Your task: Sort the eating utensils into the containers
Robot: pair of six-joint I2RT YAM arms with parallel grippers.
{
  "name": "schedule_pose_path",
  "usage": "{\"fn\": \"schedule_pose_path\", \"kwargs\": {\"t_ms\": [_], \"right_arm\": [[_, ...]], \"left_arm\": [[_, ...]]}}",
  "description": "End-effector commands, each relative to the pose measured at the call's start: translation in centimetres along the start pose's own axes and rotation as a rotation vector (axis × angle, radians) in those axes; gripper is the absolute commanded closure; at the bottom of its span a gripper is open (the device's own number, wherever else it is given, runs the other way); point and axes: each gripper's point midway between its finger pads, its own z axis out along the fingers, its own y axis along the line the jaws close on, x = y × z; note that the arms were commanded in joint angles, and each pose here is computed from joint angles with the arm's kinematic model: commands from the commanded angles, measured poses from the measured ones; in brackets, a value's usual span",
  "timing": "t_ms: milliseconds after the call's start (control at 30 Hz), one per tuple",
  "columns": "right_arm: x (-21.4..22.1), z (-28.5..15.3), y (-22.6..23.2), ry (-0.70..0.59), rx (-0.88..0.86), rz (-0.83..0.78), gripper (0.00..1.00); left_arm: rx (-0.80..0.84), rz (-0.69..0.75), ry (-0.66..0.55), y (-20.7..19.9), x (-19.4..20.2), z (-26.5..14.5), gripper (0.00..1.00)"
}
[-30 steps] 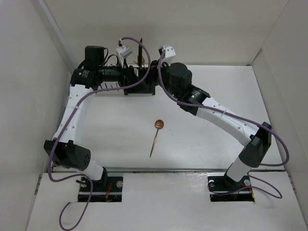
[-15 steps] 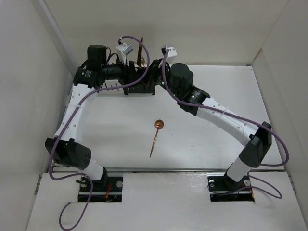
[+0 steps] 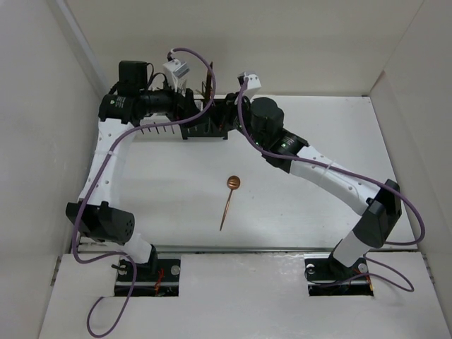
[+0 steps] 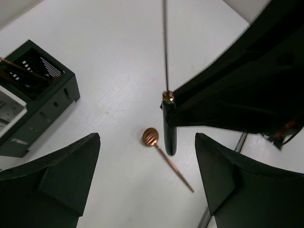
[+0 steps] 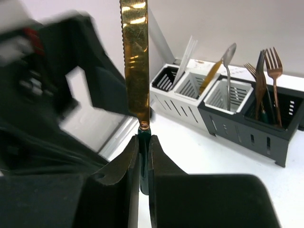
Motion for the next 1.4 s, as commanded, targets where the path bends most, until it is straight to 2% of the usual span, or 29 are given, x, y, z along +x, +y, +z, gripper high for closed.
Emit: {"fn": "schedule_pose_path", "kwargs": {"t_ms": [0,33,67,133,167,200,233,300,400,433,633,1067,1167,1367], "right_arm": [[-2.6,-1.2,0.7,-0.056,-0.033,-0.017,1.00],[-2.6,-1.2,0.7,-0.056,-0.033,-0.031,1.00],[-2.6,-1.2,0.6,-0.056,-0.032,-0.043,1.00],[-2.2,-1.3,0.9,-0.039,-0.048,-0.044,1.00],[-2.2,-1.3,0.9,-0.039,-0.048,-0.044,1.00],[-2.1,-1.3,1.0,-0.035,-0.058,-0.045,1.00],[-2.1,-1.3,1.2,-0.031,-0.066,-0.045,1.00],[-2.1,-1.3,1.2,-0.031,-0.066,-0.045,1.00],[-2.1,-1.3,1.1,-0.032,-0.066,-0.054,1.00],[-2.1,-1.3,1.1,-0.032,-0.066,-0.054,1.00],[-2.5,-1.6,1.3,-0.040,-0.070,-0.063,1.00],[-1.4,-2.0,0.3,-0.024,-0.039,-0.073,1.00],[-1.8,-2.1,0.6,-0.029,-0.051,-0.073,1.00],[-2.3,-1.8,0.9,-0.039,-0.055,-0.072,1.00]], "left_arm": [[0.126,0.222,-0.044,-3.1,-2.0,-3.1,0.22],[0.152,0.224,-0.020,-3.4,-1.3,-3.7,0.22],[0.181,0.311,-0.048,-4.1,-2.1,-4.1,0.21],[0.167,0.286,-0.057,-3.5,-2.5,-4.1,0.21],[0.152,0.294,-0.102,-2.8,-3.8,-3.6,0.21],[0.142,0.220,-0.106,-1.9,-3.5,-2.8,0.21],[0.119,0.113,-0.160,-1.3,-5.1,-2.3,0.23],[0.044,-0.036,-0.164,0.5,-4.5,-0.6,0.25],[0.005,-0.100,-0.149,0.1,-4.1,1.4,0.27],[-0.040,-0.129,-0.130,1.0,-3.2,2.3,0.27],[-0.035,-0.230,-0.141,1.2,-2.8,3.2,0.28],[0.156,-0.308,-0.228,0.3,-5.8,0.9,0.34],[0.128,-0.307,-0.209,0.5,-5.1,1.4,0.34],[0.175,-0.302,-0.145,-2.0,-3.1,3.3,0.34]]}}
